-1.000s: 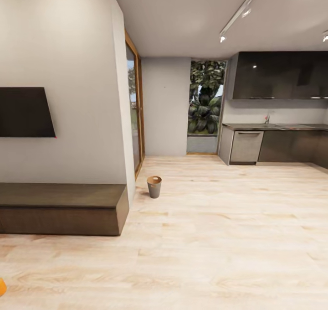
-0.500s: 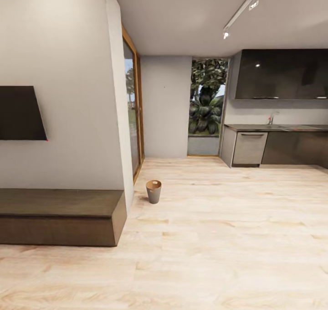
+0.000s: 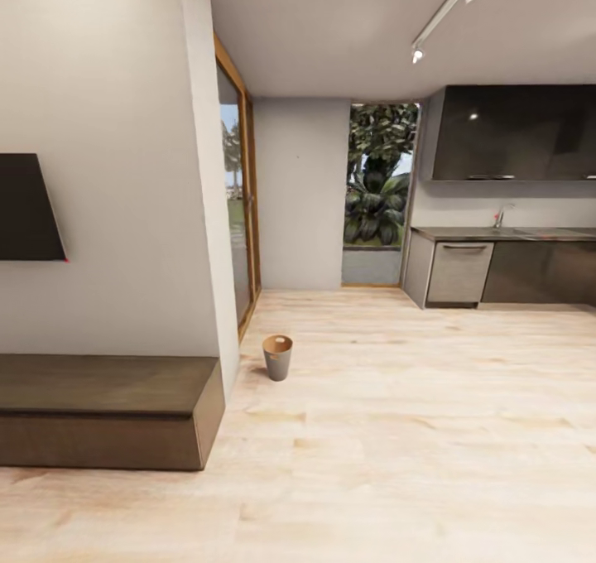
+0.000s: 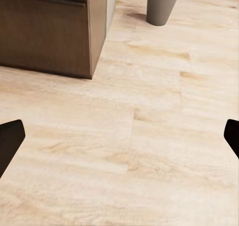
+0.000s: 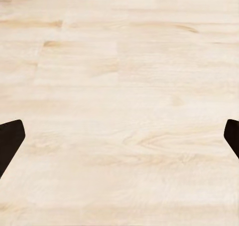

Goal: Put the three can of soda from the living room inside the tash can in the kitchen.

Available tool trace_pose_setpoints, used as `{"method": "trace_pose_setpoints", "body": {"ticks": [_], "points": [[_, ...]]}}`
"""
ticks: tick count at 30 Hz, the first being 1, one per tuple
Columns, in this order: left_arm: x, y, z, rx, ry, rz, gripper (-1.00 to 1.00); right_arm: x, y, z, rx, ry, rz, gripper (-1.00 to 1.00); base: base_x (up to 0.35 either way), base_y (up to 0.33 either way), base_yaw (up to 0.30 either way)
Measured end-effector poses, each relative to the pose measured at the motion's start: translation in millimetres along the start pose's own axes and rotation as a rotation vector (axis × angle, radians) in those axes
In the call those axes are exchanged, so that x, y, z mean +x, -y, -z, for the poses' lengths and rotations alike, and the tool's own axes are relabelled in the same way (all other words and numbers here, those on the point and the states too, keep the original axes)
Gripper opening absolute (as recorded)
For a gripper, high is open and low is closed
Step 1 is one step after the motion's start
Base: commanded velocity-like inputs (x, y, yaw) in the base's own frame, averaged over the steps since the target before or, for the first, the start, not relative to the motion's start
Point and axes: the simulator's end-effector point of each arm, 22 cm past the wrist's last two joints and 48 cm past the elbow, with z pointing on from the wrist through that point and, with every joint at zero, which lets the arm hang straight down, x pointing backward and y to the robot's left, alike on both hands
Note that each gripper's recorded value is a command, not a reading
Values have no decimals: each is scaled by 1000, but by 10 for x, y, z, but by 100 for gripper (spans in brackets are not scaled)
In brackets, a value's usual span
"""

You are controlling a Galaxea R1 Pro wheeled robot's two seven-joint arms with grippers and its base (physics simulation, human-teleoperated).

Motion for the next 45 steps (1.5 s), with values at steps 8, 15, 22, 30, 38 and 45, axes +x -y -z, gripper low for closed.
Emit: {"method": "trace_pose_setpoints", "body": {"ticks": [8,15,22,30,38,45], "points": [[0,3,0,1,0,0,100,1,-1,0,0,0,0,100,322,-63,13],[-7,5,-1,1,2,0,100,-6,-1,0,0,2,0,100,319,-90,149],[-21,6,-3,1,6,0,100,-19,-3,-1,-1,5,4,100,309,-119,219],[-38,8,-5,2,11,1,100,-39,-6,-2,-2,10,6,100,295,-142,227],[-57,10,-7,2,16,1,100,-56,-6,-3,-2,15,6,100,284,-157,228],[-73,13,-9,3,20,1,100,-70,-6,-3,-2,19,6,100,276,-169,226]]}}
